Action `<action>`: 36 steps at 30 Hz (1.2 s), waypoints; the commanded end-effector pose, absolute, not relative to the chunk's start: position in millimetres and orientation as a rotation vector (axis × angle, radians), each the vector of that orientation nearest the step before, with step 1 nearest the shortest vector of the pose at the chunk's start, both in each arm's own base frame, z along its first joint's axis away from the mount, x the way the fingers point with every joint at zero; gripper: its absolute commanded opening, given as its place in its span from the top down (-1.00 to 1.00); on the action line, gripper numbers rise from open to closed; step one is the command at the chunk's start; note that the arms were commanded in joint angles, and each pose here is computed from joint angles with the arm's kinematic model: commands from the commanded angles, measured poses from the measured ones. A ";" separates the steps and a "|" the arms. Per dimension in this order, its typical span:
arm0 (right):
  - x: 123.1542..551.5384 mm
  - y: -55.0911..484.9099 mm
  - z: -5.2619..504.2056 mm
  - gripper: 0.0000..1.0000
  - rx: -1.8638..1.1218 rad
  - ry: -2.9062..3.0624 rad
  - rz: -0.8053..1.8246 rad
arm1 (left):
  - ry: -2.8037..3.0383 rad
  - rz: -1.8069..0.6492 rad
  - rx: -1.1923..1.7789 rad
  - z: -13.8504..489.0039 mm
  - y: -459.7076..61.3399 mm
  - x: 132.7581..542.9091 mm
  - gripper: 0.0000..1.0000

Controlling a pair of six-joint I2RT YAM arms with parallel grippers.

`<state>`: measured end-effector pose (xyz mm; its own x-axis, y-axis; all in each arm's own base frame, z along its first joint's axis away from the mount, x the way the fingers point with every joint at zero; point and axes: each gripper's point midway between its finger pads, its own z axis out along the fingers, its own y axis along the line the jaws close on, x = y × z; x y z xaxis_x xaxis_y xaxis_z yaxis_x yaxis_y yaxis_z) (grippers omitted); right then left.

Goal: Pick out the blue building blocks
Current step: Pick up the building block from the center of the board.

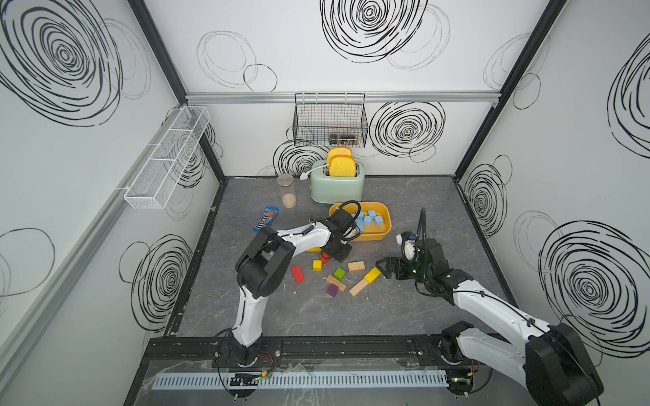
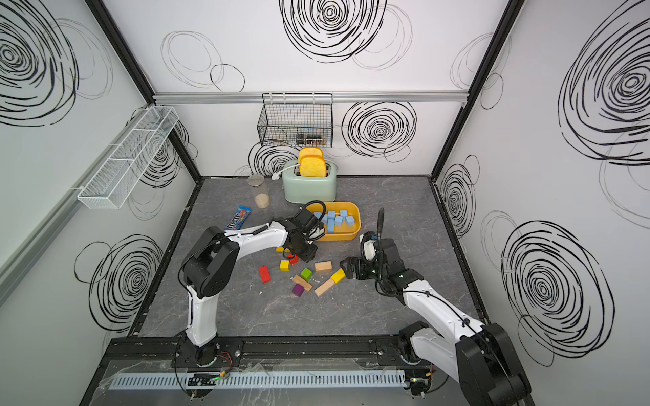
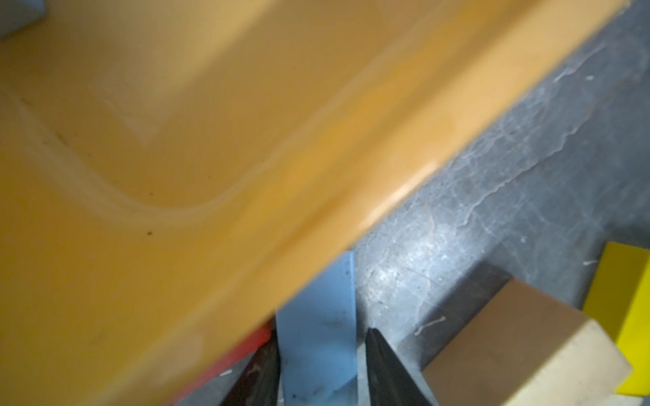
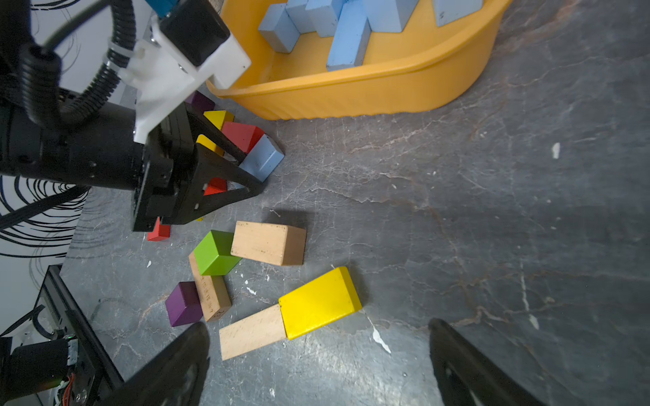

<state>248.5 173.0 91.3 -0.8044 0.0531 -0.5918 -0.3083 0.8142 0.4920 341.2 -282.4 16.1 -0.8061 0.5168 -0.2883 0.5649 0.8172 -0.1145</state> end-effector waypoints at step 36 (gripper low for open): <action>268.3 169.8 144.5 -0.95 -0.211 2.291 0.746 | 2.454 -0.363 0.685 126.1 -273.2 347.9 1.00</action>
<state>264.1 171.3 130.6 -0.7559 0.0608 -0.6519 -0.3369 0.8177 0.4668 337.8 -271.8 101.4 -0.7422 0.4317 -0.5126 0.5542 0.8255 -0.1071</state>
